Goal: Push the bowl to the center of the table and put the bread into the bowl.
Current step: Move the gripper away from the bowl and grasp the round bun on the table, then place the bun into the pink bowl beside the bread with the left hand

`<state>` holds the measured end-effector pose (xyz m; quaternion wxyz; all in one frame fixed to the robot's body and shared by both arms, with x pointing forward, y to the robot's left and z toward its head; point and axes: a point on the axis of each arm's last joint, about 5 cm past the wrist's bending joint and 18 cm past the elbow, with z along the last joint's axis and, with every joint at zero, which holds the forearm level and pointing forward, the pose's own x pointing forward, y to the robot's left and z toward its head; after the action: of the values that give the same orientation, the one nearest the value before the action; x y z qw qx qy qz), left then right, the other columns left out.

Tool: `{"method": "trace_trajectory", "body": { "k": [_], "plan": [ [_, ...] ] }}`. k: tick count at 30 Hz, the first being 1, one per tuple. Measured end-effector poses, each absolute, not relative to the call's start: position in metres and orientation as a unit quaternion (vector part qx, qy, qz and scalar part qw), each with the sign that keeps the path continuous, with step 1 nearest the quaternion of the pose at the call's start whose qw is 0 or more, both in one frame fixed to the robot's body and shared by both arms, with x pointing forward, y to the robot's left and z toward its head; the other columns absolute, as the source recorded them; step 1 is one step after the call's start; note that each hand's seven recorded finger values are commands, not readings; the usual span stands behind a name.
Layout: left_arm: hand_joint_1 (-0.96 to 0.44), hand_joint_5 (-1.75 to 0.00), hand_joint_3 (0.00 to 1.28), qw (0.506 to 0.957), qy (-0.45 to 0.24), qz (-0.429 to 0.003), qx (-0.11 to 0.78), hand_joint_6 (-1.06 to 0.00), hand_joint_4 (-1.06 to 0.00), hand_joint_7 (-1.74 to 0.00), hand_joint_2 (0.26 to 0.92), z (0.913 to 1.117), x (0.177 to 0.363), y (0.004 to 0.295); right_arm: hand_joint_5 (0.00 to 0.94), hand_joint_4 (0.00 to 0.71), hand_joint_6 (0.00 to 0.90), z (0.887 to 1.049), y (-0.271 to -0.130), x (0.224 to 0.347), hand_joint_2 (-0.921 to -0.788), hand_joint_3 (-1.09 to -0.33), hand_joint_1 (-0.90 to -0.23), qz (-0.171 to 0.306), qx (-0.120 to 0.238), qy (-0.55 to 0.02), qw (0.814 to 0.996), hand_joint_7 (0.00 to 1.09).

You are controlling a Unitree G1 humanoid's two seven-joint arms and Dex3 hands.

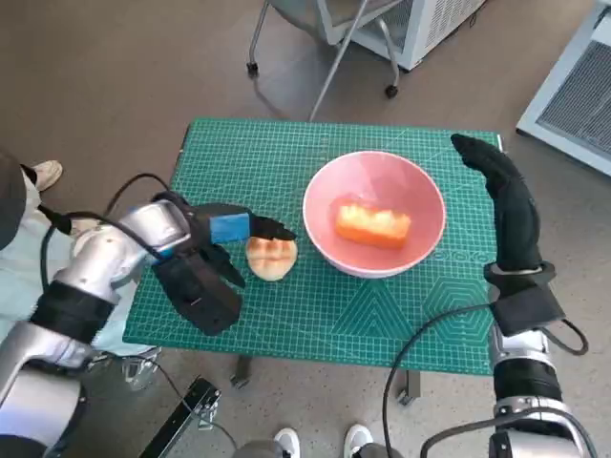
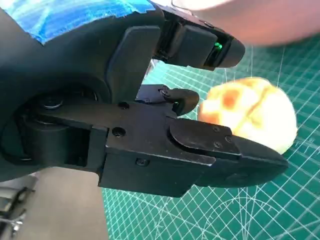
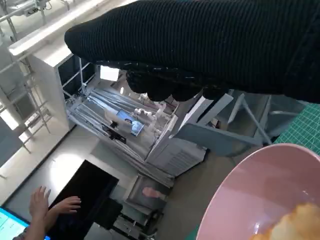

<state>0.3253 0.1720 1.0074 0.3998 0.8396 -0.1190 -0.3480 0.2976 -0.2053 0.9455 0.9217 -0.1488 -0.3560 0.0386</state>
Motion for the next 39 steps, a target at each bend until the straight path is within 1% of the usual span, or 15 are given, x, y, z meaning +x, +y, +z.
{"method": "trace_trajectory", "body": {
  "k": [7,9,10,11,14,17,22,23,24,25,26,27,30,33,39],
  "plan": [
    [-0.4,-0.03,0.0,0.367,-0.111,-0.339,0.859,-0.54,-0.39,-0.12,0.766,0.994,0.333,0.164,0.019,0.332,0.008,0.945,-0.207,0.296,-0.921,-0.875,-0.541,0.035,-0.148,-0.359,0.921,0.84],
    [-0.39,-0.03,0.01,0.358,-0.108,-0.337,0.864,-0.55,-0.41,-0.12,0.771,0.99,0.334,0.161,0.019,0.332,0.01,0.944,-0.208,0.296,-0.921,-0.873,-0.54,0.032,-0.147,-0.36,0.921,0.84],
    [-0.33,-0.04,0.01,0.355,-0.107,-0.337,0.865,-0.56,-0.42,-0.12,0.789,0.988,0.335,0.16,0.018,0.331,0.011,0.944,-0.208,0.296,-0.921,-0.869,-0.541,0.032,-0.146,-0.36,0.921,0.83],
    [-0.3,-0.04,0.02,0.349,-0.106,-0.335,0.869,-0.57,-0.43,-0.13,0.796,0.985,0.336,0.159,0.018,0.331,0.012,0.944,-0.209,0.296,-0.921,-0.868,-0.541,0.031,-0.145,-0.36,0.921,0.83],
    [-0.09,-0.06,0.04,0.337,-0.107,-0.332,0.874,-0.62,-0.49,-0.14,0.865,0.98,0.338,0.156,0.017,0.33,0.017,0.943,-0.21,0.295,-0.921,-0.861,-0.543,0.029,-0.141,-0.36,0.922,0.83],
    [0.03,-0.07,0.09,0.329,-0.115,-0.325,0.879,-0.67,-0.55,-0.16,0.902,0.978,0.341,0.155,0.017,0.33,0.021,0.943,-0.211,0.294,-0.921,-0.857,-0.546,0.028,-0.139,-0.359,0.922,0.82],
    [0.08,-0.09,0.11,0.338,-0.123,-0.312,0.879,-0.74,-0.63,-0.2,0.917,0.973,0.345,0.156,0.015,0.327,0.024,0.942,-0.211,0.293,-0.921,-0.852,-0.546,0.027,-0.139,-0.36,0.922,0.82],
    [0.08,-0.1,0.12,0.342,-0.124,-0.31,0.879,-0.74,-0.68,-0.29,0.918,0.972,0.345,0.156,0.014,0.326,0.025,0.941,-0.211,0.293,-0.921,-0.852,-0.544,0.027,-0.139,-0.36,0.922,0.82],
    [0.05,-0.51,0.14,0.347,-0.126,-0.307,0.877,-0.68,-0.61,-0.68,0.919,0.972,0.346,0.157,0.013,0.324,0.025,0.941,-0.211,0.293,-0.921,-0.852,-0.54,0.027,-0.139,-0.36,0.922,0.82],
    [0.03,-0.78,0.17,0.355,-0.127,-0.304,0.875,-0.63,-0.55,-0.94,0.92,0.97,0.346,0.158,0.012,0.323,0.026,0.941,-0.212,0.293,-0.921,-0.851,-0.538,0.027,-0.139,-0.36,0.922,0.82],
    [0.03,-0.87,0.18,0.362,-0.128,-0.302,0.873,-0.61,-0.53,-1.04,0.92,0.969,0.346,0.159,0.011,0.322,0.026,0.941,-0.212,0.293,-0.921,-0.851,-0.538,0.027,-0.139,-0.36,0.922,0.82],
    [0.02,-0.99,0.19,0.37,-0.128,-0.298,0.87,-0.59,-0.51,-1.18,0.92,0.968,0.346,0.16,0.011,0.321,0.027,0.941,-0.212,0.292,-0.921,-0.851,-0.538,0.027,-0.139,-0.361,0.922,0.82],
    [0.01,-1.07,0.18,0.385,-0.129,-0.29,0.866,-0.55,-0.54,-1.37,0.921,0.965,0.347,0.161,0.009,0.318,0.028,0.941,-0.212,0.292,-0.921,-0.848,-0.548,0.026,-0.139,-0.362,0.921,0.81],
    [0.0,-1.07,0.17,0.393,-0.128,-0.284,0.865,-0.55,-0.57,-1.42,0.921,0.965,0.348,0.161,0.008,0.317,0.029,0.94,-0.212,0.292,-0.921,-0.845,-0.556,0.026,-0.139,-0.362,0.921,0.81],
    [0.0,-1.03,0.15,0.396,-0.122,-0.279,0.866,-0.54,-0.62,-1.46,0.919,0.968,0.349,0.162,0.008,0.317,0.03,0.941,-0.214,0.291,-0.921,-0.845,-0.555,0.024,-0.141,-0.363,0.921,0.81]
  ]
}}
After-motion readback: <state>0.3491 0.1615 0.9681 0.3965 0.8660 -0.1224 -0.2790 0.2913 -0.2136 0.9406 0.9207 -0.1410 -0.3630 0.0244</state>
